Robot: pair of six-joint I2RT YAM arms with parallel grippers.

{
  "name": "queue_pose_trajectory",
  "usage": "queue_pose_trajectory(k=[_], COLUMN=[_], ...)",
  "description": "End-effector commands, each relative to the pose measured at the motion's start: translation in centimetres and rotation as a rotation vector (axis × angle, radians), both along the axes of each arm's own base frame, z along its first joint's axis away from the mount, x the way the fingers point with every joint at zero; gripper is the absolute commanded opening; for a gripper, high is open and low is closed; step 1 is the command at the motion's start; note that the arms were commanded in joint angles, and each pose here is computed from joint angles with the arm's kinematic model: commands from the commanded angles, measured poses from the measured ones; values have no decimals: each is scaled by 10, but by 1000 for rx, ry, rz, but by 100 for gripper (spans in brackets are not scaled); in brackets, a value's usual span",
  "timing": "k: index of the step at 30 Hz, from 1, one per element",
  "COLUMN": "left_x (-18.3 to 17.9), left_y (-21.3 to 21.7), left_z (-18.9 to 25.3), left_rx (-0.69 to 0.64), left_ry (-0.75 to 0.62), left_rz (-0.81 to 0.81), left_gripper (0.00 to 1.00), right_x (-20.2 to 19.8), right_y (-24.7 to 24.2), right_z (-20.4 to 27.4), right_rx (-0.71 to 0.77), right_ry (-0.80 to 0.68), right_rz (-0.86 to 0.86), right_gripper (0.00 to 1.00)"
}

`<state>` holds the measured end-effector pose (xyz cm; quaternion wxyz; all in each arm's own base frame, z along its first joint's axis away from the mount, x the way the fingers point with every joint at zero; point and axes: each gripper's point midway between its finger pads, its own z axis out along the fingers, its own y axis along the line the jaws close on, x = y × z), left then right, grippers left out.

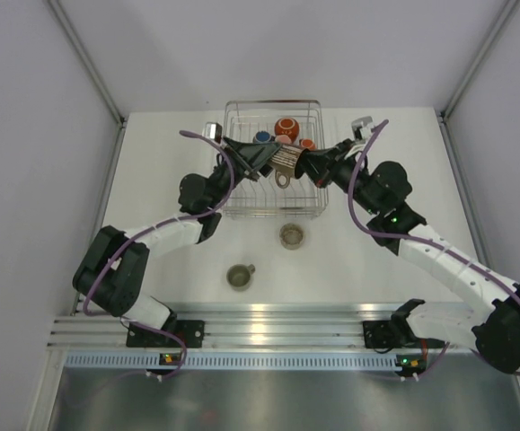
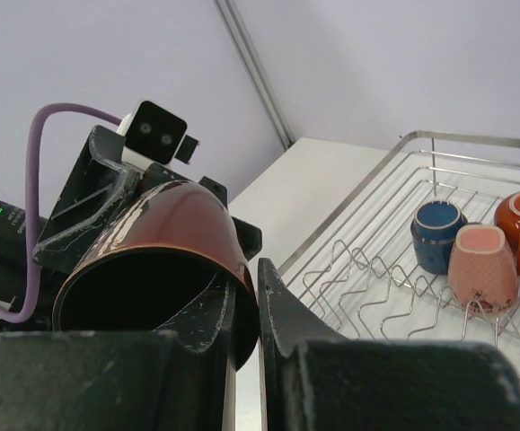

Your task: Load the cups into the dish rack

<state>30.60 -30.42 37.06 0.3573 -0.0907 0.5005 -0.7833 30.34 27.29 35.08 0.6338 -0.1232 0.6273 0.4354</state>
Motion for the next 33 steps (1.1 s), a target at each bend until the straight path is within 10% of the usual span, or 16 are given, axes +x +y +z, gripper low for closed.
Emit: queue_pose_trajectory(k=[1,5,14,23,33], left_x=[-75,-71,-64,-50,-15], left_y=[-5,-3,1,22,50], left_z=[60,60,55,56,56], left_rx=[-136,-149,-160,-190,-191], left_ry=[-325,-304,-270,-253,-247], left_rz=[-156,-138,-96,36,174], left_gripper=[19,1,0,0,0], right_x=[-3,-2,2,6,3], right_y=[7,8,11,7,0], right_z=[14,8,-1,-12,-12], right_rx=[33,22,0,-31,-40], right_ry=[-54,-40,-19,0,-1], right_rz=[32,34,35,4,-15], right_gripper=[0,0,1,35,41])
